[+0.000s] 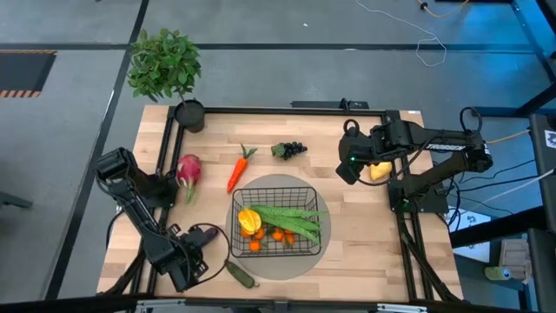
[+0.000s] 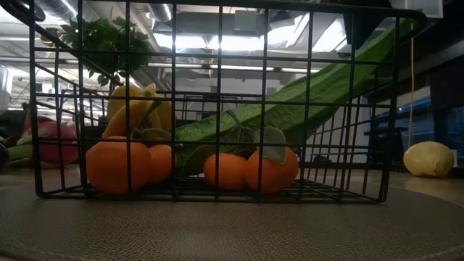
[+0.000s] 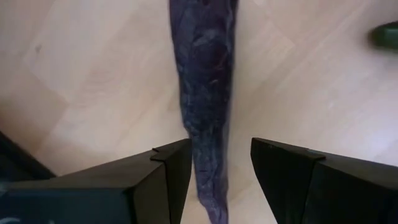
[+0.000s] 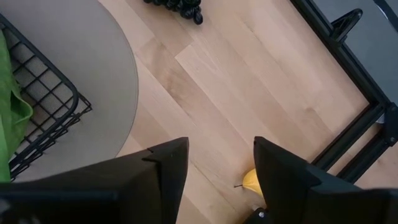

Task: Build produce basket
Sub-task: Put the eggplant into the black basket

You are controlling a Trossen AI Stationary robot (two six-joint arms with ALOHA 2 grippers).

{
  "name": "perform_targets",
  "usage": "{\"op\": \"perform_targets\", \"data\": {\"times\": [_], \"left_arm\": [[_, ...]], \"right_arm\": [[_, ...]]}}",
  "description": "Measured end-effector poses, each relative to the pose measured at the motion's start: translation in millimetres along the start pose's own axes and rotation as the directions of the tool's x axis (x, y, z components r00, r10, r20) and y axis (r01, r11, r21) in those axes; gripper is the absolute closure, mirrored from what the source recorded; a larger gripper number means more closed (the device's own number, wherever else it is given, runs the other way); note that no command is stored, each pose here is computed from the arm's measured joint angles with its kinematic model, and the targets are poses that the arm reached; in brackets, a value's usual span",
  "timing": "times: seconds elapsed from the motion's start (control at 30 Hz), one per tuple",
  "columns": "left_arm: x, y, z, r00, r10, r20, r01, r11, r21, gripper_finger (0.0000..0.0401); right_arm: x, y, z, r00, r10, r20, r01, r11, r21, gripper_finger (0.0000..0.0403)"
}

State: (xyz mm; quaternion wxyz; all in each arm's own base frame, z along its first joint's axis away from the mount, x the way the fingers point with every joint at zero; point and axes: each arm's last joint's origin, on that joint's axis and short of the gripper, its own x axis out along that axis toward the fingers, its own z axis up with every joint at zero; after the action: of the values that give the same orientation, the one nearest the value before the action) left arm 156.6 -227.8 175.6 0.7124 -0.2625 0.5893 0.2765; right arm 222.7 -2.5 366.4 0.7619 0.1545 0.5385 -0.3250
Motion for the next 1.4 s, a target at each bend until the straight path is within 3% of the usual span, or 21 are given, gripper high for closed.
{"op": "perform_targets", "data": {"times": [0.23,0.53,0.77,0.87,1.0,1.2,1.3,1.4], "left_arm": [[26,9,-3,0.999,-0.04,-0.012,0.04,0.999,-0.006,0.0247],[36,16,-4,0.998,-0.042,-0.039,0.041,0.999,-0.008,0.0257],[37,19,-5,0.999,-0.018,-0.038,0.018,1.0,-0.003,0.0341],[33,23,-3,0.997,0.07,-0.022,-0.072,0.996,-0.053,0.0365],[8,25,0,0.973,0.229,-0.022,-0.23,0.965,-0.123,0.0365],[-56,12,7,0.958,0.281,0.047,-0.275,0.956,-0.104,0.0365],[-88,6,16,0.951,0.241,0.195,-0.226,0.97,-0.094,0.0365],[-107,-2,28,0.931,0.103,0.351,-0.126,0.991,0.041,0.0365]], "right_arm": [[0,0,0,1.0,0.002,-0.002,-0.002,1.0,-0.002,0.0231],[0,0,0,1.0,0.004,-0.003,-0.004,1.0,-0.001,0.0231],[0,0,0,1.0,0.004,-0.004,-0.004,1.0,0.0,0.0231],[0,0,0,1.0,0.005,-0.004,-0.005,1.0,-0.001,0.0231],[0,0,0,1.0,0.005,-0.005,-0.005,1.0,0.0,0.0231],[0,1,-1,0.999,0.037,-0.032,-0.038,0.999,-0.001,0.0231],[0,1,-1,0.999,0.04,-0.035,-0.04,0.999,-0.002,0.0231],[0,1,-1,0.998,0.043,-0.038,-0.044,0.999,-0.004,0.0231]]}}
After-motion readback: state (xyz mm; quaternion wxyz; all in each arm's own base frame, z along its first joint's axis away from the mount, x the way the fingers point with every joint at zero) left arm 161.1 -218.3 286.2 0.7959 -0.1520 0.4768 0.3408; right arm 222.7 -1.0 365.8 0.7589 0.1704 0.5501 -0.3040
